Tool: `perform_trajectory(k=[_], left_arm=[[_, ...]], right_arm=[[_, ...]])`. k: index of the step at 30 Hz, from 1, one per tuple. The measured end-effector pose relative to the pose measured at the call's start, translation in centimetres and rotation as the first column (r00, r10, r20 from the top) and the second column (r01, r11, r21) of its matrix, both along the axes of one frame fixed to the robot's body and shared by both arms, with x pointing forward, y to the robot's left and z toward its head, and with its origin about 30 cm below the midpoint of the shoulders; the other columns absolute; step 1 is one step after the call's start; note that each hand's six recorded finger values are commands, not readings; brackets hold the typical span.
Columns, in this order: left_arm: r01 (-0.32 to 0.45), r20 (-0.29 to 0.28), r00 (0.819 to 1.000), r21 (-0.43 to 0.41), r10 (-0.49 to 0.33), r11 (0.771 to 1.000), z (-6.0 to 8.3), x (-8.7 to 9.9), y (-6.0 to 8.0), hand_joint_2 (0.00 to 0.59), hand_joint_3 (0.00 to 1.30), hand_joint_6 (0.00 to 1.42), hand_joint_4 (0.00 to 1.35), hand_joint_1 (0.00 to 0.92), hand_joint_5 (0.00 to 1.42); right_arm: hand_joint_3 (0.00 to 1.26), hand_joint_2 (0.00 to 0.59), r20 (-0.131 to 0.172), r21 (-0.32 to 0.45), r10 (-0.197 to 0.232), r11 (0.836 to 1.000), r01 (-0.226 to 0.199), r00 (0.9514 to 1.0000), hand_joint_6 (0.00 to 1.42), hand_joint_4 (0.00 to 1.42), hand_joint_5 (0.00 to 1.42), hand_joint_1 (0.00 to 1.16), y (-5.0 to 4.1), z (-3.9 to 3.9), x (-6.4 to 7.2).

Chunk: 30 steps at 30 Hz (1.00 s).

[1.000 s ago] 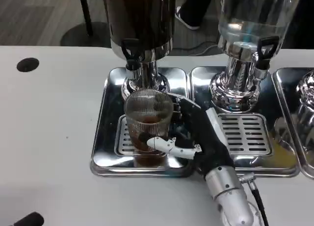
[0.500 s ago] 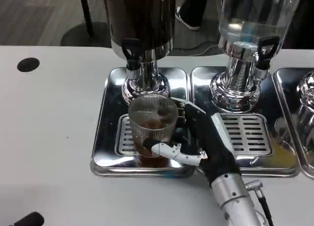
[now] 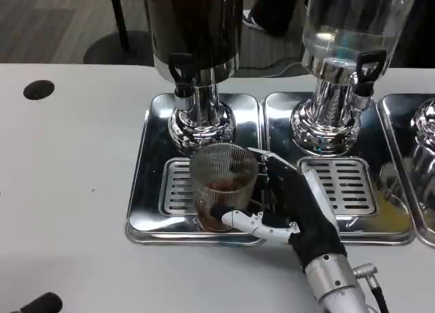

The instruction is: Grasp the cup under the faucet to collect the drink, then remove the cup.

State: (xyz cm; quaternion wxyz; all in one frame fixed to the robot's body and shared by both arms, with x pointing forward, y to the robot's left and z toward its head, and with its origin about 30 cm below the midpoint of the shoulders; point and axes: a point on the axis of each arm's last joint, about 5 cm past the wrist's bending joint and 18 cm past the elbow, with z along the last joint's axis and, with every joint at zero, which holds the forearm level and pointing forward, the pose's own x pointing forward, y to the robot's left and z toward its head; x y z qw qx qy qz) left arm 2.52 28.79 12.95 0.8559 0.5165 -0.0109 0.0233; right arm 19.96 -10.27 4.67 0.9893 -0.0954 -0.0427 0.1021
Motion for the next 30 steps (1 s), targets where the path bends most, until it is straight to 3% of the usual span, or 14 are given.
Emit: perform_trajectory(k=[15, 20, 23, 30], left_arm=[[0.003, 0.003, 1.0, 0.001, -0.003, 1.0, 0.1, 0.1, -0.1, 0.006, 0.0, 0.0, 0.0, 0.0, 0.0], [0.007, -0.002, 1.0, 0.002, -0.007, 1.0, 0.1, 0.1, -0.1, 0.006, 0.0, 0.0, 0.0, 0.0, 0.0], [0.01, 0.0, 1.0, 0.004, -0.01, 1.0, 0.2, 0.2, -0.1, 0.006, 0.0, 0.0, 0.0, 0.0, 0.0], [0.011, -0.001, 1.0, 0.008, -0.011, 1.0, 0.3, 0.3, -0.2, 0.006, 0.0, 0.0, 0.0, 0.0, 0.0]], right_arm=[[0.43, 0.191, 0.003, 0.002, -0.015, 1.0, 0.015, 0.9999, 0.3, 0.44, 0.42, 0.93, -1.18, -0.31, -1.2], [0.44, 0.191, 0.017, 0.003, -0.016, 1.0, 0.016, 0.9997, 0.3, 0.45, 0.42, 0.93, -1.46, -0.19, -1.5], [0.44, 0.192, 0.003, 0.002, -0.019, 1.0, 0.019, 0.9998, 0.3, 0.45, 0.42, 0.93, -1.86, -0.52, -2.2], [0.44, 0.199, 0.019, 0.003, -0.036, 0.999, 0.036, 0.9992, 0.32, 0.45, 0.42, 0.93, -3.09, -0.6, -3.6]])
